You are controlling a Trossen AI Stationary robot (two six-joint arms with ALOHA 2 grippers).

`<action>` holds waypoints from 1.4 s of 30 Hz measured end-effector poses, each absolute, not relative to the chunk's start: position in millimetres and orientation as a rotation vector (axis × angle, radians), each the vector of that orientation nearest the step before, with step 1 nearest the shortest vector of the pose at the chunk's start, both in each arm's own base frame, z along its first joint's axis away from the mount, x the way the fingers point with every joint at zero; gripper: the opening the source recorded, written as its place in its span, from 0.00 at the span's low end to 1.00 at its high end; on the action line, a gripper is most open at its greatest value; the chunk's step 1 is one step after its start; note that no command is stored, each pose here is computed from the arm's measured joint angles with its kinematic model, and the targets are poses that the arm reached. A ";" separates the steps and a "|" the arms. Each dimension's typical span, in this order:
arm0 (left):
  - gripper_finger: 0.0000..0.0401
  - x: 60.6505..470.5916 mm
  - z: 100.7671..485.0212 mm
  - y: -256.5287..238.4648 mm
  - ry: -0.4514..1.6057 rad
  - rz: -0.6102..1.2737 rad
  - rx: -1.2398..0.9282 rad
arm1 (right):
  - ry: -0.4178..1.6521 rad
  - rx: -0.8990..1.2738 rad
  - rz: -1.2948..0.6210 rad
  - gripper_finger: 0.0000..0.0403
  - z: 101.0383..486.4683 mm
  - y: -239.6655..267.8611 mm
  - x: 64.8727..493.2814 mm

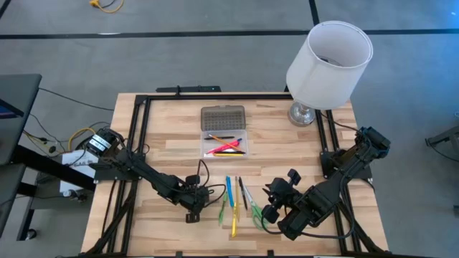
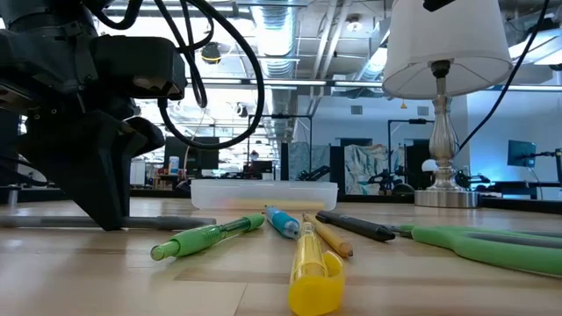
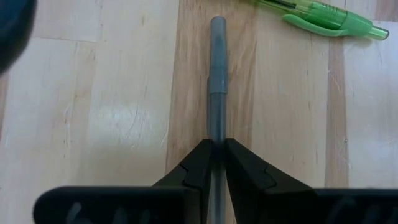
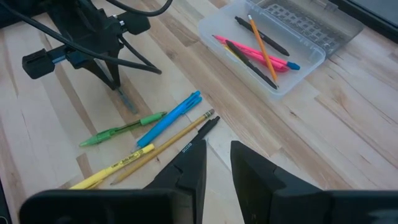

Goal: Pick & place school supplies into a supply box
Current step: Put the black transparent pen into the supply box

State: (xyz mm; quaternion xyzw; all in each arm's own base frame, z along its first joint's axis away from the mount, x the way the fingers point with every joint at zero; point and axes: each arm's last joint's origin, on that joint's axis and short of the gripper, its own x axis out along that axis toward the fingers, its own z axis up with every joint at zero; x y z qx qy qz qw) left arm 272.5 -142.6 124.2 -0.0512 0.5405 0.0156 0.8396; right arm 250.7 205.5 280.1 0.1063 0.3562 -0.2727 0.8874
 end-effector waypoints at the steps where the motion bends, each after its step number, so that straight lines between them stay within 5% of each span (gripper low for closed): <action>1: 0.09 272.6 124.3 -142.5 1.142 0.033 -0.109 | 0.740 0.221 -0.567 0.17 280.1 205.5 250.7; 24: 0.06 277.4 128.5 -144.8 1.120 0.027 -0.124 | 0.739 0.223 -0.566 0.17 280.1 205.7 250.8; 42: 0.05 308.7 174.0 -133.0 1.124 0.085 -0.007 | 0.740 0.219 -0.567 0.17 280.0 205.4 250.6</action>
